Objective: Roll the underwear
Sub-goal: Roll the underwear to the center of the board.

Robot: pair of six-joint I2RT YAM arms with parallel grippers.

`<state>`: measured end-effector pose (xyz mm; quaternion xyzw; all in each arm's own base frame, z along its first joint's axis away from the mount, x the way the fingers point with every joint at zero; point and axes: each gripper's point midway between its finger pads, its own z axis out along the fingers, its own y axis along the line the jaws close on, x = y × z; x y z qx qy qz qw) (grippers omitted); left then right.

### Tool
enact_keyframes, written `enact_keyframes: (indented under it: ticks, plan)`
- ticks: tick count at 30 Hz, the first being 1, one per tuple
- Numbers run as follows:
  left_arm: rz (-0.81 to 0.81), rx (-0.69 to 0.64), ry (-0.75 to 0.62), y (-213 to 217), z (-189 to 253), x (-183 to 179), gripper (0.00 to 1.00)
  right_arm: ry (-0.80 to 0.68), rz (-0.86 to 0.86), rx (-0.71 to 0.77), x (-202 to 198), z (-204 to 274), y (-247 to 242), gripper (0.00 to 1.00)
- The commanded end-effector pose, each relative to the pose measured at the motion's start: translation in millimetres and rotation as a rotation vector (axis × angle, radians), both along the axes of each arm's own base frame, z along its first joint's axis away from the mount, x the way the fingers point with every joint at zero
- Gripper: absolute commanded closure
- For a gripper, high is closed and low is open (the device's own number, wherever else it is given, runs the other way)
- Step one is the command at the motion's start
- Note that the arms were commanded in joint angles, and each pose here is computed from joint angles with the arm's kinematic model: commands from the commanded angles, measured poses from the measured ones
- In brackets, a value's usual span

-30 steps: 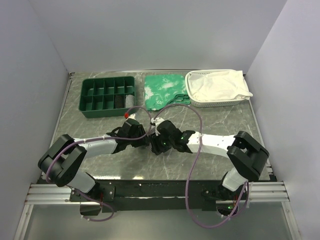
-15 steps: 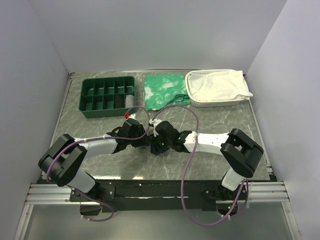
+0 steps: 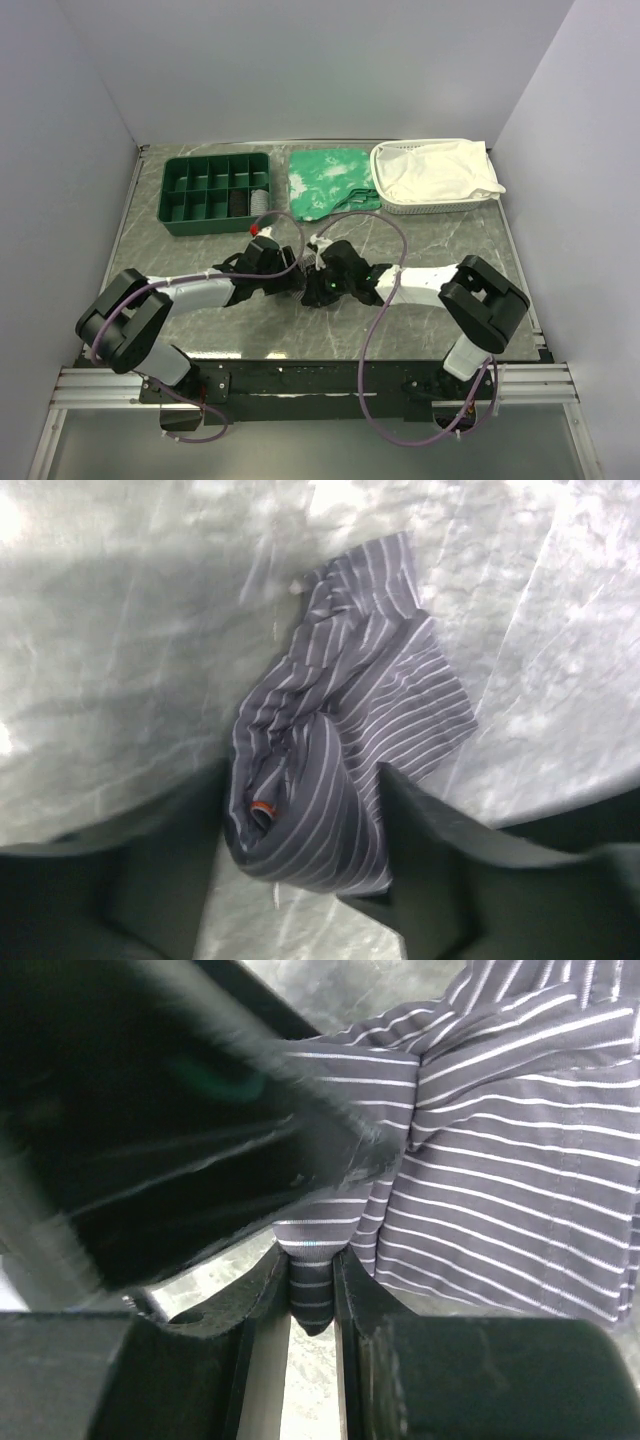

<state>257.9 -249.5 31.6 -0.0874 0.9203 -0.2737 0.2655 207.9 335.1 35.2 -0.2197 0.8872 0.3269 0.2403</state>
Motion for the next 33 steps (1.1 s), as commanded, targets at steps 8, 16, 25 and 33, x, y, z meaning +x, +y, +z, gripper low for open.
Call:
enact_keyframes:
  ticks: [8, 16, 25, 33]
  plan:
    - [0.045, 0.063, -0.041, 22, 18, 3, 0.17, 0.303, 0.067, 0.311, -7, 6, 3, 0.92]
    - [0.101, -0.015, -0.094, 33, 26, -7, 0.16, 0.416, 0.018, 0.364, 2, -6, -2, 0.92]
    - [0.107, -0.074, -0.172, 34, 33, -8, 0.16, 0.47, -0.068, 0.315, 13, -15, -11, 0.91]
    - [0.111, -0.071, -0.176, 33, 21, -4, 0.17, 0.518, -0.183, 0.267, 23, -22, -21, 0.91]
